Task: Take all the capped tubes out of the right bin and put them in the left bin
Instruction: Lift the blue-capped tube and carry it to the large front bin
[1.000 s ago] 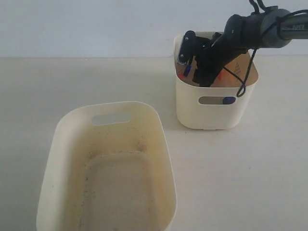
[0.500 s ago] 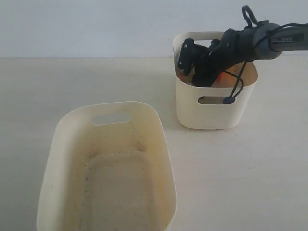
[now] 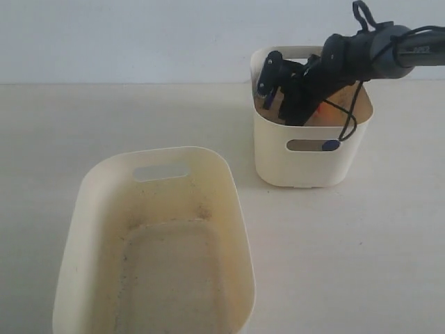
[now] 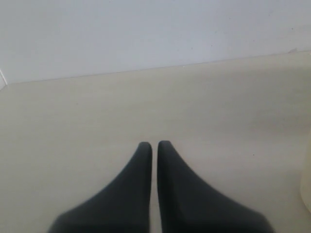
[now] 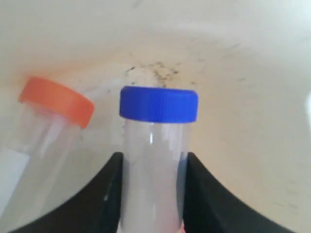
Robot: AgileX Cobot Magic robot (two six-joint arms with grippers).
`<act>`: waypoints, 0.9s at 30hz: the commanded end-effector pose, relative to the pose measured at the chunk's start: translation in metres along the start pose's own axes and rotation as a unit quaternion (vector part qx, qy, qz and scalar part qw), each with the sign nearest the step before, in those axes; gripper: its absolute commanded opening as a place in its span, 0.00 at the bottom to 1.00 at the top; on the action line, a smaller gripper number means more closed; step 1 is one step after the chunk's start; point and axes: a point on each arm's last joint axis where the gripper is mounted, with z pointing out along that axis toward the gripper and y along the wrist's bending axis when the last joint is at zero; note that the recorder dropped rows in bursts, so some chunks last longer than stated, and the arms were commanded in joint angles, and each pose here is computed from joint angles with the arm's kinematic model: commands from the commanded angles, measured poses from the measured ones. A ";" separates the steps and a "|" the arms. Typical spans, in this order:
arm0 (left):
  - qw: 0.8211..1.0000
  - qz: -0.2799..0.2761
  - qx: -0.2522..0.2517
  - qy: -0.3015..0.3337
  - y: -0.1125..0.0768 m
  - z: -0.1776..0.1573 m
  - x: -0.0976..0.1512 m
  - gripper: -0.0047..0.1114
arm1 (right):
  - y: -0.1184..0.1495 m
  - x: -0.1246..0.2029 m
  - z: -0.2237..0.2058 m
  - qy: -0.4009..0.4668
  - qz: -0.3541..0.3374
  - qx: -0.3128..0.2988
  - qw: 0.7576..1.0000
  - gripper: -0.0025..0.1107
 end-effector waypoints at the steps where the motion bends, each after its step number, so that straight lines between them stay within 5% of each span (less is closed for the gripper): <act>1: 1.000 -0.011 0.001 -0.009 0.000 0.000 -0.003 0.08 | -0.022 -0.019 -0.052 -0.018 0.028 0.013 0.999 0.02; 10: 1.000 -0.011 0.001 -0.009 0.000 0.000 -0.003 0.08 | -0.032 -0.040 -0.146 -0.012 0.094 -0.032 0.995 0.02; 14: 1.000 -0.011 0.001 -0.009 0.000 0.000 -0.003 0.08 | -0.023 -0.044 -0.196 0.011 0.176 -0.094 0.980 0.02; 23: 1.000 -0.011 0.001 -0.009 0.000 0.000 -0.003 0.08 | 0.003 -0.075 -0.256 -0.045 0.395 -0.263 0.879 0.02; 27: 1.000 -0.011 0.001 -0.009 0.000 0.000 -0.003 0.08 | 0.036 -0.094 -0.258 -0.051 0.398 -0.327 0.856 0.02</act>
